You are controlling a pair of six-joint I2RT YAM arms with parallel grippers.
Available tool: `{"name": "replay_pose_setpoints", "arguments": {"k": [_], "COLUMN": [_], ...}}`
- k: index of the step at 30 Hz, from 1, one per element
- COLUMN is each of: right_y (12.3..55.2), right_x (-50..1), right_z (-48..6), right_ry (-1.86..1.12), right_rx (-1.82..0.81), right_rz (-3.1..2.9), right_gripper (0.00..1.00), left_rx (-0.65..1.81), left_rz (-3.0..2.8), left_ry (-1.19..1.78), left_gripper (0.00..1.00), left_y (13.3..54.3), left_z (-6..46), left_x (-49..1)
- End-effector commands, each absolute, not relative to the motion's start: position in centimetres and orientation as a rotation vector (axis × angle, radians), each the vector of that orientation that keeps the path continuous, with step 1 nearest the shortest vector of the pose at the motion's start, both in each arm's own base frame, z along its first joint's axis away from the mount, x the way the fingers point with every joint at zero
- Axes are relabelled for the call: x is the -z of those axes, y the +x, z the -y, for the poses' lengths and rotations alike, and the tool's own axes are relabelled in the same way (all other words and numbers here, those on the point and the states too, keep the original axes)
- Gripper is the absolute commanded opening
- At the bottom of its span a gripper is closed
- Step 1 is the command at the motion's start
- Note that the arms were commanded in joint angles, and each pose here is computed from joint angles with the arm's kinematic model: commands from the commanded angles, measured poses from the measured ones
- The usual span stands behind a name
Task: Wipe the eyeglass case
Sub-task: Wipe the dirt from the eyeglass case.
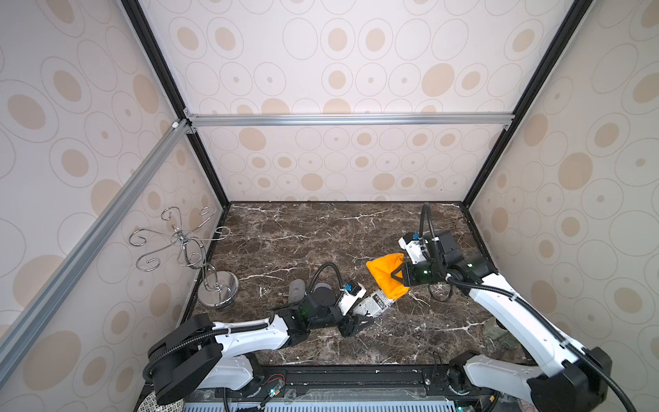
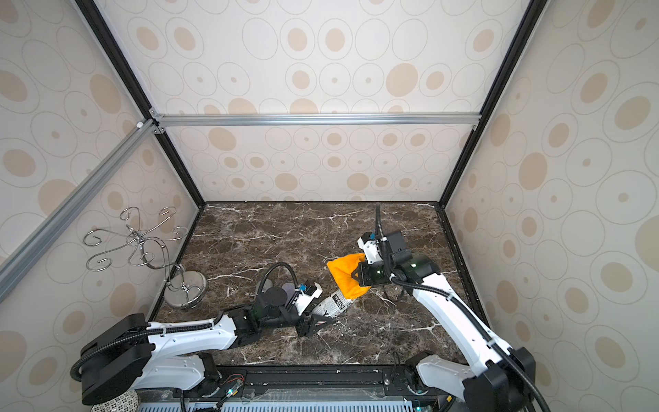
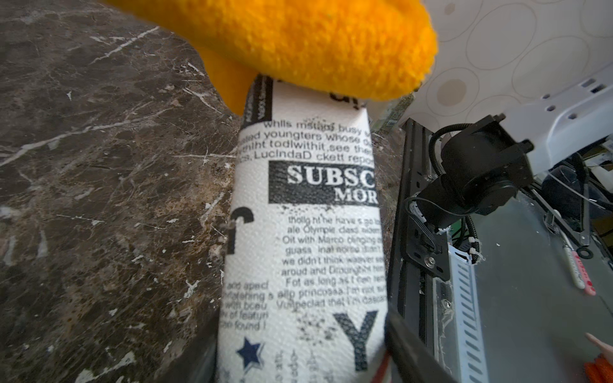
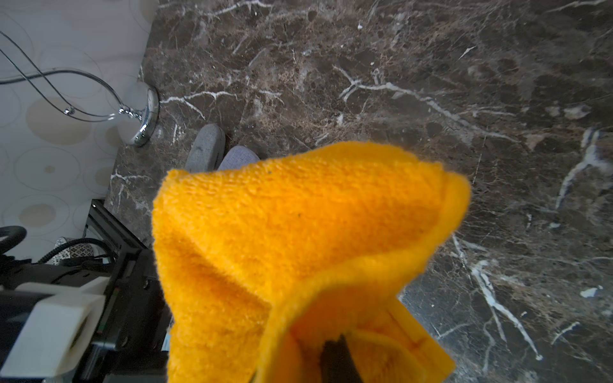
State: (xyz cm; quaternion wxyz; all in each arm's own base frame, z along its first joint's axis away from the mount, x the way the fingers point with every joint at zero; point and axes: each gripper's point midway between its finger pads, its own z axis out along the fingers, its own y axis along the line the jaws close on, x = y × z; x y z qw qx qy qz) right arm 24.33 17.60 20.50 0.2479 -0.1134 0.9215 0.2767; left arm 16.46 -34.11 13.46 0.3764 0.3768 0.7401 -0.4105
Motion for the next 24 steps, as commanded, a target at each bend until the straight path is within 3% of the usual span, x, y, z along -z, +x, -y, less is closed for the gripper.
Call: {"name": "replay_pose_setpoints", "arguments": {"k": [1,6,19,24], "right_y": [21.9,21.0,26.8,26.1], "right_x": [-20.7,-21.0,-22.8,-21.9], "right_z": [-17.3,-17.5,-20.1,-17.5], "right_ry": [-0.282,-0.275,-0.303,-0.273], "right_rx": [-0.830,-0.882,-0.967,-0.772], "right_rz": [-2.495,-2.487,-2.490,-2.532], "right_gripper": [0.00,0.00,0.00,0.00], "left_rx": [1.027,1.041,0.945,0.791], "left_rz": [-1.751,-1.755,-1.739,-1.742], "left_ry": [0.933,0.959,1.028,1.045], "left_gripper": [0.46,0.46,0.46,0.46], "left_y": [18.0,17.6,16.5,17.4], "left_z": [35.1,35.5,35.8,35.7], "left_x": [-17.5,-17.5,-16.5,-16.6]}}
